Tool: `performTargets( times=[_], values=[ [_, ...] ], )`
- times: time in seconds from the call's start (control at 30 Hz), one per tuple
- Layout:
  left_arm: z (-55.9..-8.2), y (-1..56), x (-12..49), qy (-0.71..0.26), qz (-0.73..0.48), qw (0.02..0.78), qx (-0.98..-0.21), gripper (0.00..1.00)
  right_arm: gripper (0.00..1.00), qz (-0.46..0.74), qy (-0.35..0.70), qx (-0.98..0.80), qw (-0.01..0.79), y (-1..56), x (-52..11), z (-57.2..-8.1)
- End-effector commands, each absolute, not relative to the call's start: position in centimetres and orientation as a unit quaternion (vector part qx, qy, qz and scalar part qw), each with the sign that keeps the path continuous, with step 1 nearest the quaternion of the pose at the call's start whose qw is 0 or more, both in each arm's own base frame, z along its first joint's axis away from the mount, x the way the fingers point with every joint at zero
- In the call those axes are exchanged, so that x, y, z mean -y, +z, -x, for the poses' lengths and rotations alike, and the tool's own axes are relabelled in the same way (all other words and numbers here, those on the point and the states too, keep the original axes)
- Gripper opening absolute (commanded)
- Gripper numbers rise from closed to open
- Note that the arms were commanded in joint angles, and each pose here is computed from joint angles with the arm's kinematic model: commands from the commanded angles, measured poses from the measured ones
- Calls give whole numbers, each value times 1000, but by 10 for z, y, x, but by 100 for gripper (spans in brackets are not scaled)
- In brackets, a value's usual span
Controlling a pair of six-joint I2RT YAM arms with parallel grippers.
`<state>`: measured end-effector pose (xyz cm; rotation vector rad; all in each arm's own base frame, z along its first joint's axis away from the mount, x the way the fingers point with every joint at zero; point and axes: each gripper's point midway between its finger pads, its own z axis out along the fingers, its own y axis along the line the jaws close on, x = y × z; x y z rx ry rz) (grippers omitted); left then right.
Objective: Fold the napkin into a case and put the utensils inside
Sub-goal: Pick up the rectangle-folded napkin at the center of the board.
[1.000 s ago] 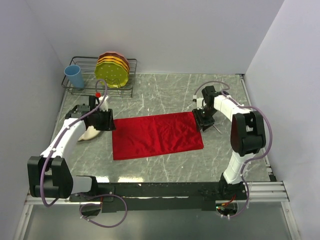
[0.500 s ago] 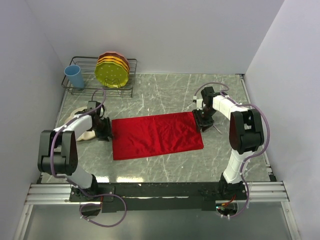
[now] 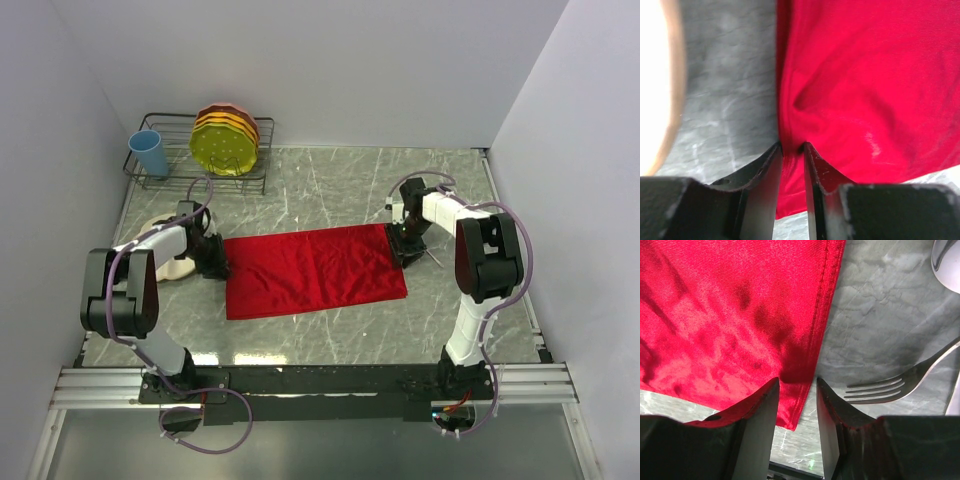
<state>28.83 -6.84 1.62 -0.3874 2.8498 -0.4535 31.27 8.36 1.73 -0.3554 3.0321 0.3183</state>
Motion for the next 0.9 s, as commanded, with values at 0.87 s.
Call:
performTargets(
  times=[0.87],
  values=[
    [-304,72,80,-176,-13,115,-977,1,53,102,195,-972,81,56,-126,-302]
  ],
)
